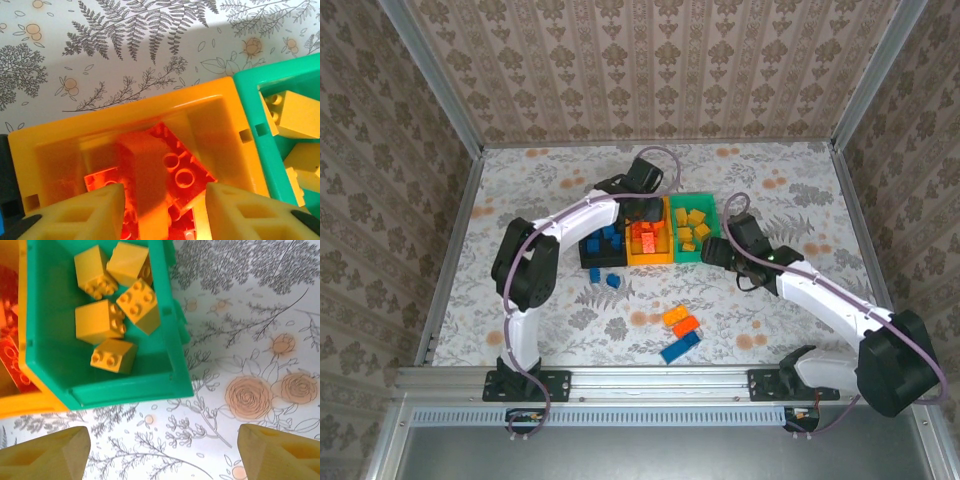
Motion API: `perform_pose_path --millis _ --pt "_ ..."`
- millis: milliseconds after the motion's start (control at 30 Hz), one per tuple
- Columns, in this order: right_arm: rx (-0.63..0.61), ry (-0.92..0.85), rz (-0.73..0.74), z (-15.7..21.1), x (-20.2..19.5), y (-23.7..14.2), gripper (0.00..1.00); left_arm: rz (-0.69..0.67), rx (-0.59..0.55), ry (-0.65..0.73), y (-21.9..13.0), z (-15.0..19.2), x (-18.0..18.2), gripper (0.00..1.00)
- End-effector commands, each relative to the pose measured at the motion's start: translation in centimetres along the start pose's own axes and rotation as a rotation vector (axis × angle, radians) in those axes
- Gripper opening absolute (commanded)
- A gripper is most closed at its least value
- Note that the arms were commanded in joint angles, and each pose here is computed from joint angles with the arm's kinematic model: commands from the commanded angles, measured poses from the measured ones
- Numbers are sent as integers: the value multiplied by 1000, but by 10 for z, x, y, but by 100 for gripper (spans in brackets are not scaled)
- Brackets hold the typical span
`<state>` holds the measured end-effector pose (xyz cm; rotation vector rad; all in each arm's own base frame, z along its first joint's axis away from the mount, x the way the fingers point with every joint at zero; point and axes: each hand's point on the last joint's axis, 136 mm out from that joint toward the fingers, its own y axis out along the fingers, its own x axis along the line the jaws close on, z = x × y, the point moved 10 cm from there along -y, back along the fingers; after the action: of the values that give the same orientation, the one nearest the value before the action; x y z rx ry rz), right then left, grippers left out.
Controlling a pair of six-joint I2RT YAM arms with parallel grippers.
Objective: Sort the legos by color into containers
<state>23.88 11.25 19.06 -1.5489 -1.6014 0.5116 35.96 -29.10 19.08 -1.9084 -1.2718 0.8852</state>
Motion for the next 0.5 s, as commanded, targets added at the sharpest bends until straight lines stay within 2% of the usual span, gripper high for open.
perform_pose_path --millis 0,100,333,400,467 --pt "43 -57 -39 14 4 -4 79 29 -47 -2 -21 -13 -8 56" --pt "83 -124 -76 27 13 -5 80 75 -75 -14 -40 -17 -13 65" --pt "229 -298 -147 69 40 2 85 205 -222 -21 -113 -1 -24 99" --pt "262 -344 -152 80 47 6 93 214 -253 -15 -130 10 -23 100" --pt "286 -393 -154 92 55 8 95 207 -276 -19 -145 26 -18 100"
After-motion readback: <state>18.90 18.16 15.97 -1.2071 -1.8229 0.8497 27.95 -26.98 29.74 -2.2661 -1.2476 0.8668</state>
